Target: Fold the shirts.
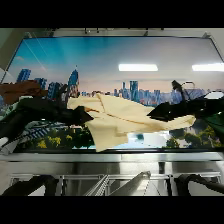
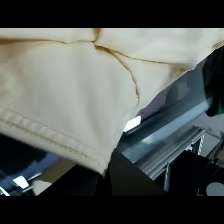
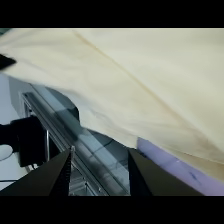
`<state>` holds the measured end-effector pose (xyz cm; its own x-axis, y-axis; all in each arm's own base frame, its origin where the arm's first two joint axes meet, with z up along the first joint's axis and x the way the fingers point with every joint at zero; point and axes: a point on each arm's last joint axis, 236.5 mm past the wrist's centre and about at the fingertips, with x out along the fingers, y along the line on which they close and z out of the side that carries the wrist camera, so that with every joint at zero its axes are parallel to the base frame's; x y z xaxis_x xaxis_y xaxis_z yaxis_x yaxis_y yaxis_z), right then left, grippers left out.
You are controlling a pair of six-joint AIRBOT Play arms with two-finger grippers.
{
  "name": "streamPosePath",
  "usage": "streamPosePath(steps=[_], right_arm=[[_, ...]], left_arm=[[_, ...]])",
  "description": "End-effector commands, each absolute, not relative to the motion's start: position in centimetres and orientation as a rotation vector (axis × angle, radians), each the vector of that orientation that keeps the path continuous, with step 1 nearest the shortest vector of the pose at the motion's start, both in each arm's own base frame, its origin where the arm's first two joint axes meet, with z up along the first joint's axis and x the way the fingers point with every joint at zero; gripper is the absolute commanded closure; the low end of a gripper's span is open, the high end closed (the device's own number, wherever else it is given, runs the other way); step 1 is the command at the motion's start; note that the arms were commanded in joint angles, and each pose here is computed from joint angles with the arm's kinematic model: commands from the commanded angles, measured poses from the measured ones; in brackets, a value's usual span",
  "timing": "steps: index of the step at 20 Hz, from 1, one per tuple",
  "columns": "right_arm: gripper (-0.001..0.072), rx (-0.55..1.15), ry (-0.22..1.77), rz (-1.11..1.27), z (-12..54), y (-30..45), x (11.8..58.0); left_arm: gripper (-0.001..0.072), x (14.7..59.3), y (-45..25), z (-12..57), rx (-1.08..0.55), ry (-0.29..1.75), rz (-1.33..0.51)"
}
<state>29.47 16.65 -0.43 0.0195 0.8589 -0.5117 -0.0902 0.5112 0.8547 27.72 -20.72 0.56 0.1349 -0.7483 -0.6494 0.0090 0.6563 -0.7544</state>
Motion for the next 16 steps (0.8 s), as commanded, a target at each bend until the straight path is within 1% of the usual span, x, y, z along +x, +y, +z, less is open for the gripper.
streamPosePath(steps=[1,3,4,5,8,10,13,16], right_arm=[[0.0319,0.646,1.403,0.866,-2.8,20.8,27.6],[0.0309,0.620,1.440,0.882,-3.5,23.1,26.0],[0.0184,0.611,1.466,0.905,-3.6,24.3,25.0],[0.0083,0.592,1.499,0.930,-3.8,25.6,23.7],[0.0089,0.519,1.541,0.927,-6.3,28.9,21.9],[0.0089,0.556,1.557,0.891,-8.1,30.6,21.9],[0.0089,0.658,1.582,0.822,-10.1,31.4,22.7],[0.0098,0.663,1.557,0.785,-10.7,31.4,23.8]], left_arm=[[0.0691,26.0,-16.6,3.0,-0.711,1.271,-0.570],[0.0690,25.2,-15.1,2.1,-0.754,1.251,-0.515],[0.0691,24.7,-14.7,1.6,-0.766,1.250,-0.498],[0.0690,24.2,-14.4,1.1,-0.777,1.251,-0.485],[0.0690,23.2,-14.3,0.3,-0.774,1.256,-0.484],[0.0690,23.2,-14.4,0.4,-0.773,1.251,-0.489],[0.0690,23.0,-14.5,0.4,-0.768,1.257,-0.499],[0.0690,22.6,-14.6,0.4,-0.758,1.266,-0.517]])
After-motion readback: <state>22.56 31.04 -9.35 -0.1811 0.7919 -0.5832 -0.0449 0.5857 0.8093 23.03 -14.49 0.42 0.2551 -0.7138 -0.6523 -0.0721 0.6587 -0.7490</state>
